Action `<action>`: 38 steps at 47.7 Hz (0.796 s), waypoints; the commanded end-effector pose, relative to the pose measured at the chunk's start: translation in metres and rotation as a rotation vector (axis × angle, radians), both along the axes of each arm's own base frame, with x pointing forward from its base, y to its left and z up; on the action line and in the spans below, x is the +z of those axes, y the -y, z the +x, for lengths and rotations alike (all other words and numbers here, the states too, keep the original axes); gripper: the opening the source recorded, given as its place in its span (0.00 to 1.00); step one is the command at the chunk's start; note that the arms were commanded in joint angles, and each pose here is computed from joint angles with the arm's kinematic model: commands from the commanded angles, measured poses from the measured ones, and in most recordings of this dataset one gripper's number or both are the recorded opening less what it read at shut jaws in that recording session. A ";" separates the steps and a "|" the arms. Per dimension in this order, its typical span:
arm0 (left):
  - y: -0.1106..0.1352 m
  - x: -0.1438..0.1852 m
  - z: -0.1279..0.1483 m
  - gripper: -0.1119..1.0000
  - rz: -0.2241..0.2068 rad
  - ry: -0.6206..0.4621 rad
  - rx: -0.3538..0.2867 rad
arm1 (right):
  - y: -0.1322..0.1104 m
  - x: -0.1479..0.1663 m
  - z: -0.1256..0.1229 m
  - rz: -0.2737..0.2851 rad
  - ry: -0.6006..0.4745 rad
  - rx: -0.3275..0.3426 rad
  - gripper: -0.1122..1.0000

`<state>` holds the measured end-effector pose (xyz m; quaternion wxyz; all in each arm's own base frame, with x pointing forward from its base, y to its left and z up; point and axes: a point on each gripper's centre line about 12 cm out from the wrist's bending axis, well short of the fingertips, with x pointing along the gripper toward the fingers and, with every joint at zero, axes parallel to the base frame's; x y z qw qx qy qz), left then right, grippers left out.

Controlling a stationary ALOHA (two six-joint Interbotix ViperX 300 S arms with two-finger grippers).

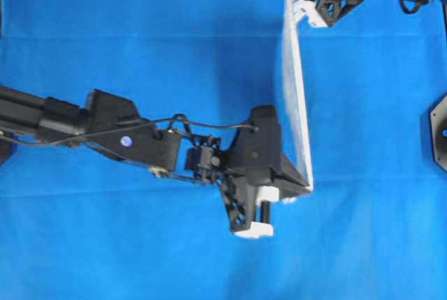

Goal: Fold the blue towel.
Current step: 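Lift the strip and rotate it to lie vertically, left gripper swinging down, then lower the strip, open both grippers and pull them outward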

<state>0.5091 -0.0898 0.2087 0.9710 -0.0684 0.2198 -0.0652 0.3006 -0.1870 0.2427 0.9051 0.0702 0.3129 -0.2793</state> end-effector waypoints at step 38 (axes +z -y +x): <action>-0.001 -0.041 -0.081 0.11 -0.143 -0.113 0.056 | 0.002 -0.042 0.082 0.035 -0.078 0.100 0.13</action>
